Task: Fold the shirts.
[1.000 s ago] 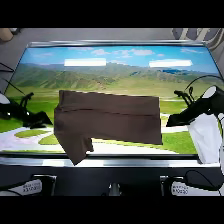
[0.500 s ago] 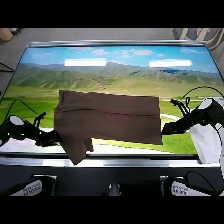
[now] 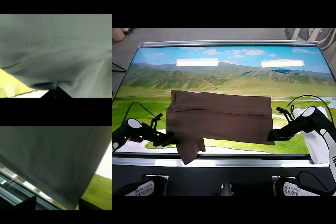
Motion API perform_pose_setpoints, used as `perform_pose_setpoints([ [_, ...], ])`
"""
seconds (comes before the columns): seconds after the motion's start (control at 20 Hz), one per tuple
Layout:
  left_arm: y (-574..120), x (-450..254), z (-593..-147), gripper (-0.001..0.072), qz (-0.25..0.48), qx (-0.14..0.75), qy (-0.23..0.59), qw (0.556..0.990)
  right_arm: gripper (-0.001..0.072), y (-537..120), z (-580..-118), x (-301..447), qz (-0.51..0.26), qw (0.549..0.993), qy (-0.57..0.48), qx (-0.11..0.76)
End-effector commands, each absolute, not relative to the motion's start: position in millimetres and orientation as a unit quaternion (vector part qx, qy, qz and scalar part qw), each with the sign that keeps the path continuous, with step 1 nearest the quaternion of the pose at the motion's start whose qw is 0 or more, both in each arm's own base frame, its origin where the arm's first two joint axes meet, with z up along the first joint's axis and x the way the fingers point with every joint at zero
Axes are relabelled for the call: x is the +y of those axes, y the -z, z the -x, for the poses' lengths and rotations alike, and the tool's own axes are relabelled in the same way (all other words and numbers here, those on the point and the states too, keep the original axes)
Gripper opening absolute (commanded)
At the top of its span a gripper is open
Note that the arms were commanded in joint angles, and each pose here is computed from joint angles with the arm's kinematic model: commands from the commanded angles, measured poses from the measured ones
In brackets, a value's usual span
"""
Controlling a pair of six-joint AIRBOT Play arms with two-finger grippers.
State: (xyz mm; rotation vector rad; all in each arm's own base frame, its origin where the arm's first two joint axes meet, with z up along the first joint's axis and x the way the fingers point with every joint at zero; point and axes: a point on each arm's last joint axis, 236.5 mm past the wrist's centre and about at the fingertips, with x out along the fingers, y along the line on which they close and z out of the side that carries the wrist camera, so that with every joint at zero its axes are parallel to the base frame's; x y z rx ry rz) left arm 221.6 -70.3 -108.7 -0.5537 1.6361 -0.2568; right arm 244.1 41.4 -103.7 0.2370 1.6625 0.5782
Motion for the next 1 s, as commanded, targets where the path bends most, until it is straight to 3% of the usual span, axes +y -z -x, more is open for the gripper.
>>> perform_pose_setpoints([
  [0.0,99,-71,-230,0.0022,0.239,0.703,0.119,0.659,0.0379,119,-250,50,-0.09,0.644,-0.235,0.722],
  [0.05,94,-70,-235,0.0022,0.236,0.697,0.12,0.667,0.0104,120,-255,50,-0.086,0.651,-0.232,0.717],
  [0.1,86,-68,-245,0.0021,0.231,0.685,0.122,0.68,0.0023,118,-260,49,-0.085,0.657,-0.231,0.712],
  [0.25,34,-62,-288,0.002,0.206,0.632,0.14,0.734,0.0022,82,-290,37,-0.026,0.695,-0.25,0.674],
  [0.5,-48,-50,-374,0.0017,0.167,0.535,0.15,0.814,0.0021,8,-394,11,0.038,0.802,-0.207,0.56],
  [0.75,-23,-46,-454,0.0019,0.176,0.541,0.146,0.809,0.0022,4,-484,1,0.026,0.845,-0.187,0.5],
  [0.95,24,-57,-475,0.002,0.195,0.599,0.165,0.759,0.0024,55,-495,8,-0.041,0.824,-0.181,0.535],
])
